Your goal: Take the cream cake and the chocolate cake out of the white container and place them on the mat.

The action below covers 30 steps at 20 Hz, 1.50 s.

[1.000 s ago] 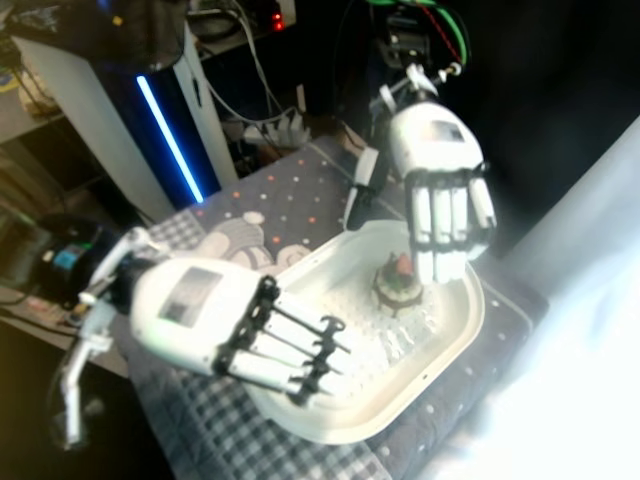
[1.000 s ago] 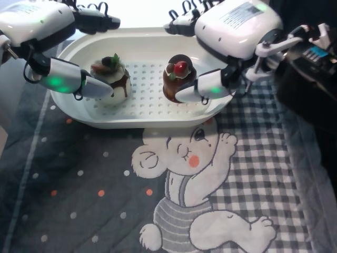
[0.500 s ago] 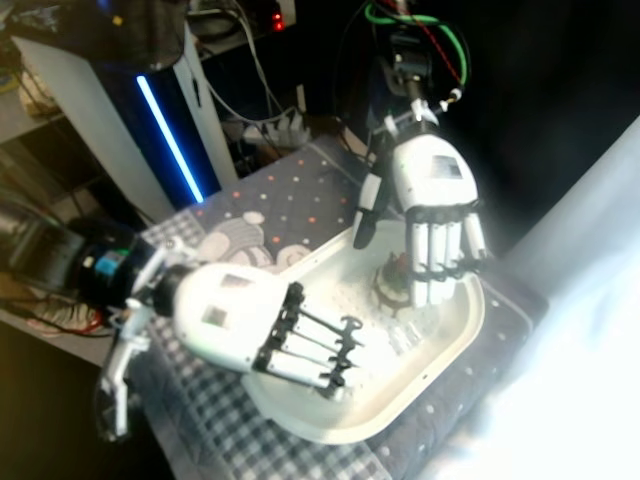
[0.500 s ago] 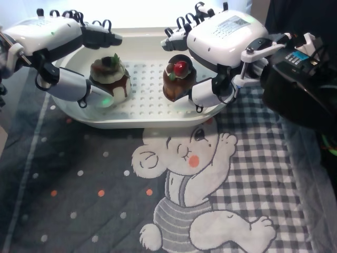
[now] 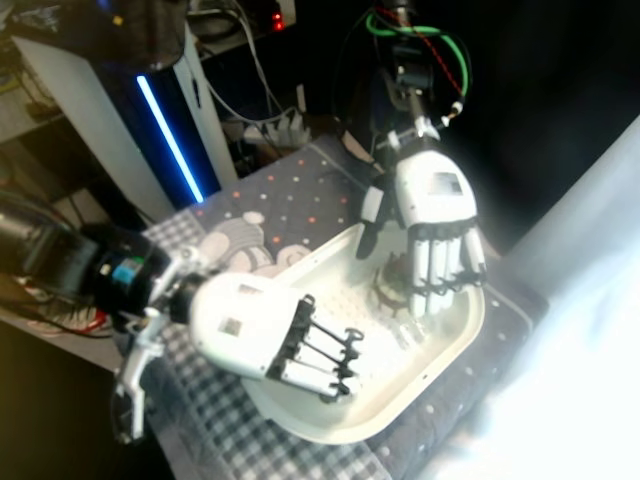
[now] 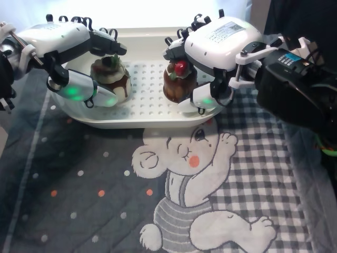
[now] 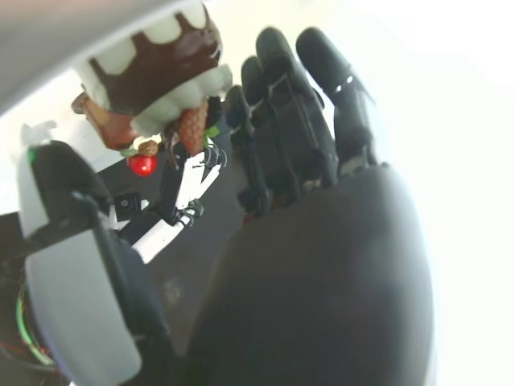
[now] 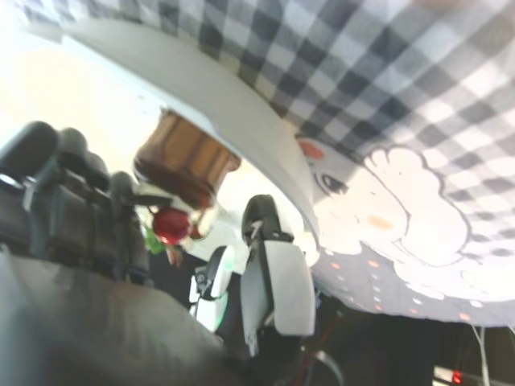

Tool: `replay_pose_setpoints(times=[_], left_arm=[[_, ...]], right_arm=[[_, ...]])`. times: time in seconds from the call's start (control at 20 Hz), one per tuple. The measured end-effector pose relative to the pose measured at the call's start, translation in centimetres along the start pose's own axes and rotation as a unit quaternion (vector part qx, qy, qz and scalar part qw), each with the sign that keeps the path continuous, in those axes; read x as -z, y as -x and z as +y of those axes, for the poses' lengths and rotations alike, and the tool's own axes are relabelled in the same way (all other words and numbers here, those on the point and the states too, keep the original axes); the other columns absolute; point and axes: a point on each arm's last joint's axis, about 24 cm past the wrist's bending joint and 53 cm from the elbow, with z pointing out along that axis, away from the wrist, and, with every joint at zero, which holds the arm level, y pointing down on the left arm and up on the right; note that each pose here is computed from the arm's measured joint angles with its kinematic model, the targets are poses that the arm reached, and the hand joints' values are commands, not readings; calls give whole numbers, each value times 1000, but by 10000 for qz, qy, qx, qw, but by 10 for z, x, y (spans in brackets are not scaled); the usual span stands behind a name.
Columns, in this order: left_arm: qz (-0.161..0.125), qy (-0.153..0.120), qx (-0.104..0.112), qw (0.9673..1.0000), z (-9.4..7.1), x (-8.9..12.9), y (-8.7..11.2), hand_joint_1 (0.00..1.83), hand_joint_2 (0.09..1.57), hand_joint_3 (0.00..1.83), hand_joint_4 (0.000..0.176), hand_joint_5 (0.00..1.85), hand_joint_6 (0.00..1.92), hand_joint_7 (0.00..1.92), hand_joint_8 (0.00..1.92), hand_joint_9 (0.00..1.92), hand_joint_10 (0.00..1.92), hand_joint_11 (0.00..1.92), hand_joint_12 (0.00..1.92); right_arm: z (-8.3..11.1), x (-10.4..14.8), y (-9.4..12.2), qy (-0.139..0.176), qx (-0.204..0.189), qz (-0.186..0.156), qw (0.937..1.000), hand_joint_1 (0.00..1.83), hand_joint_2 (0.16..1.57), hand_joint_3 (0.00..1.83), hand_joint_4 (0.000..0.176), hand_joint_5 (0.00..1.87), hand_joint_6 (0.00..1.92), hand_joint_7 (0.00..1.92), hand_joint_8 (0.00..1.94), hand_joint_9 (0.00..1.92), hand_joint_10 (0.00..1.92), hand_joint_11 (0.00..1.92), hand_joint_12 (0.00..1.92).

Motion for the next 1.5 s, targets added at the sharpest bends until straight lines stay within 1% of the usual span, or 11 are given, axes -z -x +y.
replay_pose_setpoints(times=[0.15, 0.2, 0.3, 0.8, 0.85, 0.95, 1.05, 1.2, 1.25, 1.4, 1.5], left_arm=[[58, 23, 28, 10000, 2, -2, -6, 1242, 1112, 12, 0, 751, 57, 796, 49, 805, 111, 341, 1204], [45, 28, 48, 10000, 2, -3, -6, 1336, 1168, 4, 0, 705, 1038, 834, 931, 847, 1080, 534, 1206], [17, 45, 103, 9999, 3, -4, -6, 1470, 1205, 1, 0, 666, 1256, 754, 1222, 794, 1329, 630, 1765], [-74, 18, 572, 9983, 8, -3, -8, 1346, 1205, 0, 0, 755, 1256, 765, 1269, 785, 1458, 594, 1505], [-117, -38, 674, 9977, 7, 1, -5, 1449, 1198, 3, 0, 744, 1235, 763, 1248, 780, 1378, 610, 1719], [-306, -176, 684, 9970, -1, 13, 8, 1353, 1197, 0, 0, 733, 1286, 824, 1216, 781, 1422, 575, 1492], [-621, -366, 611, 9955, -11, 27, 26, 1348, 1200, 0, 0, 730, 1273, 831, 1233, 766, 1448, 593, 1505], [-862, -568, 505, 9934, -22, 50, 37, 1352, 1190, 0, 0, 793, 1143, 821, 1260, 773, 1466, 592, 1590], [-893, -638, 455, 9929, -26, 61, 37, 1360, 1172, 0, 0, 804, 1144, 864, 1176, 817, 1400, 638, 1510], [-972, -753, 387, 9917, -33, 87, 35, 1363, 1161, 0, 0, 807, 1131, 897, 1136, 839, 1367, 682, 1490], [-1085, -833, 358, 9900, -38, 103, 38, 1365, 1153, 0, 0, 814, 1125, 903, 1109, 868, 1337, 713, 1468]], right_arm=[[2, -2, 0, 16, -23, -21, 10000, 1090, 1018, 0, 0, 860, 45, 958, 84, 774, 676, 488, 1467], [3, -2, 1, 30, -26, -57, 10000, 1217, 1081, 2, 0, 948, 695, 1049, 817, 883, 951, 695, 1525], [4, -3, 2, 44, -43, -74, 10000, 1244, 1130, 2, 0, 932, 911, 984, 1187, 984, 1165, 851, 1621], [11, 3, 6, 109, -79, -139, 9998, 1250, 1164, 0, 0, 848, 966, 955, 1297, 971, 1266, 850, 1655], [18, 7, 10, 195, -88, -230, 9995, 1254, 1157, 0, 0, 857, 960, 972, 1266, 990, 1236, 860, 1643], [32, 20, 24, 394, -14, -455, 9982, 1229, 1214, 4, 0, 774, 1006, 851, 1506, 1102, 1542, 1042, 1831], [43, 32, 41, 543, -54, -780, 9955, 1142, 1178, 0, 0, 859, 1168, 1093, 1627, 1256, 1825, 1293, 1912], [62, 55, 62, 796, 65, -1084, 9909, 1152, 1154, 0, 0, 906, 1096, 1121, 1544, 1197, 1856, 1230, 1921], [66, 65, 74, 862, 124, -1256, 9883, 1236, 1154, 0, 0, 831, 1060, 1045, 1243, 1095, 1439, 1020, 1751], [78, 84, 88, 1023, 179, -1494, 9833, 1272, 1111, 0, 0, 903, 976, 1106, 1002, 1088, 1182, 967, 1571], [89, 96, 87, 1179, 235, -1549, 9806, 1265, 1133, 4, 0, 900, 911, 1007, 1228, 1015, 1351, 890, 1641]])
